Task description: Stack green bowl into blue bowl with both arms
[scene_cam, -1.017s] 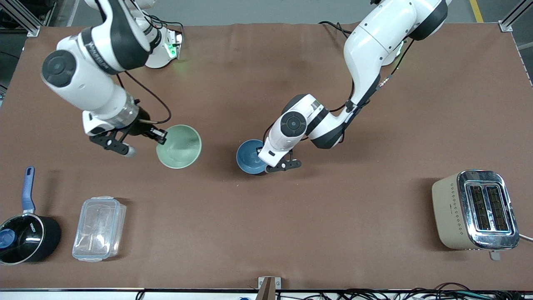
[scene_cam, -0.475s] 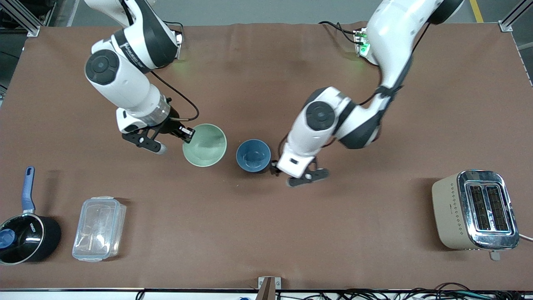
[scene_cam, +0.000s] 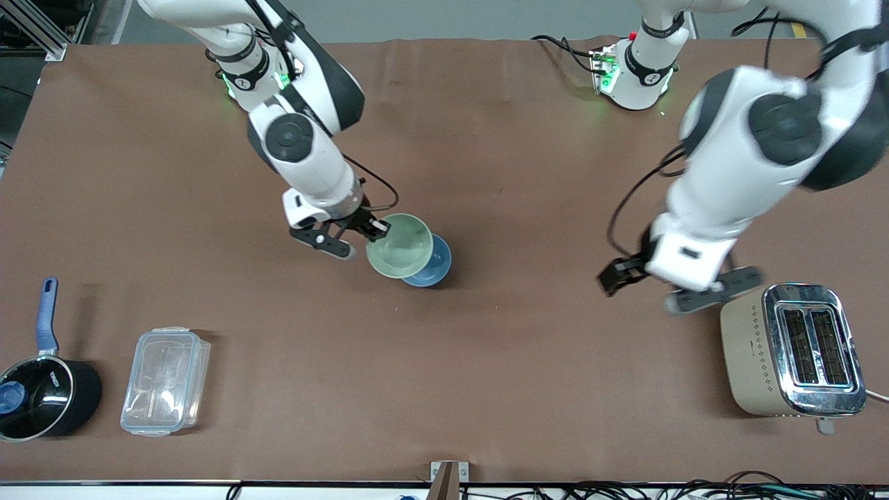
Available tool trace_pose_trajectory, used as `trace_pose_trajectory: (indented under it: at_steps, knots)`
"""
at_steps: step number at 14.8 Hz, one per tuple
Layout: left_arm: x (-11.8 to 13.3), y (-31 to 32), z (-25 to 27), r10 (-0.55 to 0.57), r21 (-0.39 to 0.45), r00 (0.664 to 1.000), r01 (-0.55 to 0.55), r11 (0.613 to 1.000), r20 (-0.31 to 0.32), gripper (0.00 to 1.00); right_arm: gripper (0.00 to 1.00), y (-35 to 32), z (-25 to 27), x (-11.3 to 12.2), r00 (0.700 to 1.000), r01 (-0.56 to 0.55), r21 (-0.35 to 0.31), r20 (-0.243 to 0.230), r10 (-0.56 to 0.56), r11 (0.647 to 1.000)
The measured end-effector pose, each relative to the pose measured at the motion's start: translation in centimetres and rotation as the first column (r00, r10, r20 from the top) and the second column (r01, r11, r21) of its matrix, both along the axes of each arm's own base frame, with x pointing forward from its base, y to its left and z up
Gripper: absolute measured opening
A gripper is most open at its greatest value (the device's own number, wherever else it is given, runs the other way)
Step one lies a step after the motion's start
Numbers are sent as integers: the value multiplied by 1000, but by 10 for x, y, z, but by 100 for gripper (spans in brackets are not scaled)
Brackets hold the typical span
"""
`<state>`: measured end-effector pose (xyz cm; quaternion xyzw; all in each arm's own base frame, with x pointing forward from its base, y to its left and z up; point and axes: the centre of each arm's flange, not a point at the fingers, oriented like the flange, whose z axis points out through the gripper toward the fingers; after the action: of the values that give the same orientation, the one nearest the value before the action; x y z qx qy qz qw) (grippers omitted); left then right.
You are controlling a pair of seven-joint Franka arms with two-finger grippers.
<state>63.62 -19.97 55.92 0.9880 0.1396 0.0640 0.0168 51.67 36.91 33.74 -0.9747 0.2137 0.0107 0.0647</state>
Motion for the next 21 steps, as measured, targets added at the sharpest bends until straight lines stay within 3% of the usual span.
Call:
trace_pose_trajectory:
  at_steps: [4,9,15,21]
  knots:
    - [-23,67,56,-136,62,991,137,989,-20,100,6,23,-44,-11,1000,-7,-6,-14,7,1000]
    - [-65,106,88,-301,104,950,309,946,-86,100,6,30,-66,-15,1000,-10,-17,-2,10,1000]
    - [-112,129,92,-322,57,939,331,942,-119,100,5,29,-77,-13,1000,-5,-11,-3,4,1000]
    - [-119,117,83,-338,53,931,348,936,-138,100,5,25,-83,-11,1000,-5,-18,-4,5,1000]
